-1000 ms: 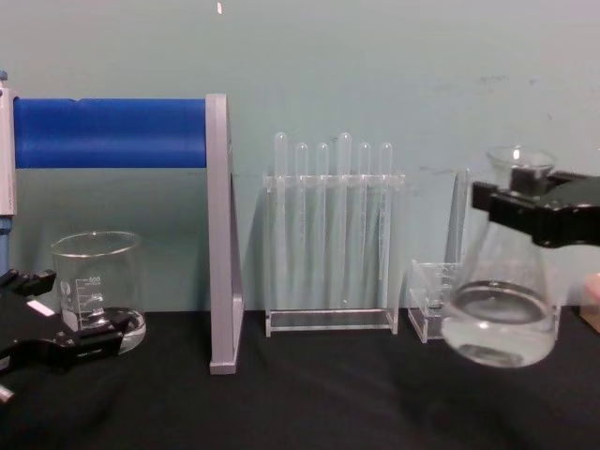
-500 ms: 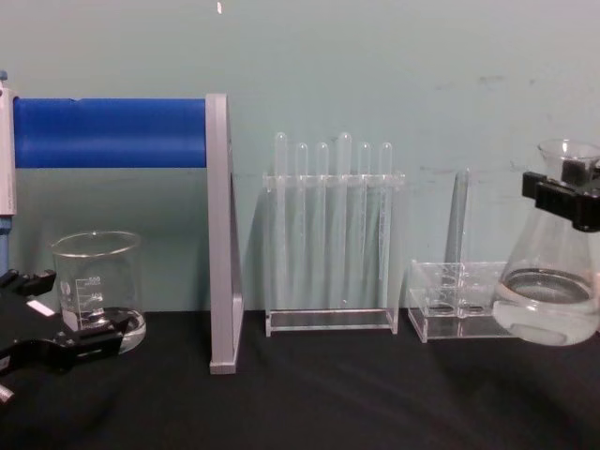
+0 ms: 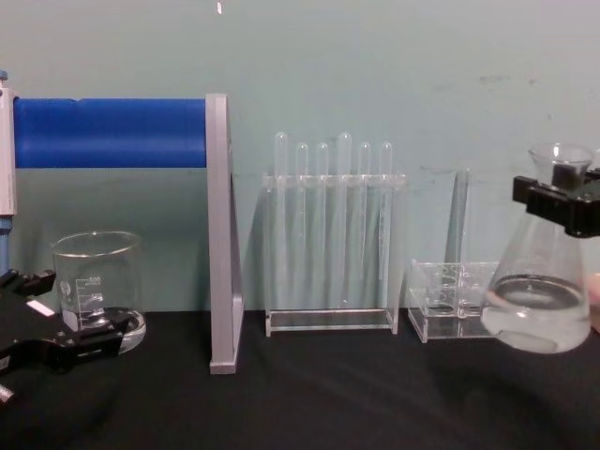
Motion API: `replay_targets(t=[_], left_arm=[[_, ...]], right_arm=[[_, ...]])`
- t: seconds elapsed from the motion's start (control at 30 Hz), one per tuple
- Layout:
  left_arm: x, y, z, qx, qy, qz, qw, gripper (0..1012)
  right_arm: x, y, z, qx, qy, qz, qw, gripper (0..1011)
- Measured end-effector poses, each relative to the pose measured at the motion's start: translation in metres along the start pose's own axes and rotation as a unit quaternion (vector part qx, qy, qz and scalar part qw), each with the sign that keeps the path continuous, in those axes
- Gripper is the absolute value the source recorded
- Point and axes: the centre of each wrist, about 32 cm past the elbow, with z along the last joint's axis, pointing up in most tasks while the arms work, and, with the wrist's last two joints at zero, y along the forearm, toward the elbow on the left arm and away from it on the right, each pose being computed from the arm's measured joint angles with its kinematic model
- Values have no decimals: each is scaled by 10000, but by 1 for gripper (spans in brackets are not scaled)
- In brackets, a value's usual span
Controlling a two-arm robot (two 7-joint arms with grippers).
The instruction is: Grasp the erlenmeyer flask with one hand, shake it three times, then place it back.
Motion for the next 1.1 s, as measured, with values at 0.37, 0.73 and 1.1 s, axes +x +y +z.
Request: replay_targets(t=[0.37,0.73,1.1], left_arm=[[0,0,0,0,0,0,10000,1001],[0,0,0,0,0,0,10000,1001],[0,0,0,0,0,0,10000,1001]], right_arm=[[-154,-50,17,33,52,480,9988,457],[-256,-82,26,44,112,803,9967,457],[-267,-79,13,3,162,848,9963,457]])
